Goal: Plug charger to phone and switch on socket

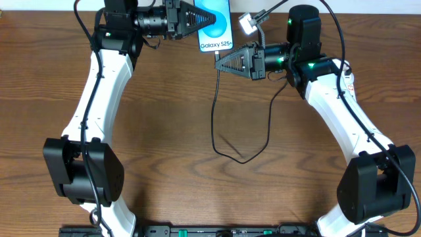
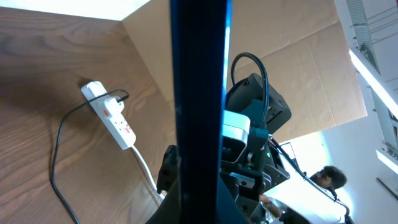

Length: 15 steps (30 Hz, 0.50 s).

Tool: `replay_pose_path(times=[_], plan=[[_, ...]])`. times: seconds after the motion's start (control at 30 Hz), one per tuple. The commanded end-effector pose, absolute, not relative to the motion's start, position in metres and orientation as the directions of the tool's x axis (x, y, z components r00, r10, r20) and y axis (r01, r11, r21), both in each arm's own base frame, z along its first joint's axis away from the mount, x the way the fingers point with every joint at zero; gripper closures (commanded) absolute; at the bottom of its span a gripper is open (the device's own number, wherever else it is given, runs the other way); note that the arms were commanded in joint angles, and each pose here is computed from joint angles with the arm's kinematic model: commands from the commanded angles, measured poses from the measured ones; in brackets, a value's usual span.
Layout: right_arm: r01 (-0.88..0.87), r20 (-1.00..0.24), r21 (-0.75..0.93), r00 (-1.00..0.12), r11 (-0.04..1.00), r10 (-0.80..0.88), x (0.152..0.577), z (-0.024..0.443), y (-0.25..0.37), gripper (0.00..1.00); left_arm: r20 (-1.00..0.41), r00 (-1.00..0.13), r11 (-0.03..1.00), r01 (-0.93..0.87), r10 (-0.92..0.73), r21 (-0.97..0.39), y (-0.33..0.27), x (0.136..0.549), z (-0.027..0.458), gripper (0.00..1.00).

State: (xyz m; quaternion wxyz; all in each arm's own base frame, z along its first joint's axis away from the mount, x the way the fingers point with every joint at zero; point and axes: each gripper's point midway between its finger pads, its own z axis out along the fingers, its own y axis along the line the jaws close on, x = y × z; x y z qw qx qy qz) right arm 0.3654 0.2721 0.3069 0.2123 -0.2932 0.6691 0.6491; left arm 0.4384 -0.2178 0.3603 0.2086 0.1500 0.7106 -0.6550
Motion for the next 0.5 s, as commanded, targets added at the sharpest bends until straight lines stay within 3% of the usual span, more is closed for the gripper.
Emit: replay_pose_path(times=[0.0, 0.47], plan=[[-0.659, -0.656, 0.752, -0.746, -0.018, -0.116, 0.3659, 0.3093, 0.2732, 0.99, -0.531, -0.846, 0.076, 0.527, -0.047, -0.847, -0.2160, 0.4265, 0.3785, 0.92], [-0.654, -0.651, 0.756, -0.750, -0.015, -0.115, 0.3663, 0.3096, 0.2735, 0.99, -0.534, -0.845, 0.061, 0.532, -0.031, -0.845, -0.2163, 0.4228, 0.3793, 0.93]])
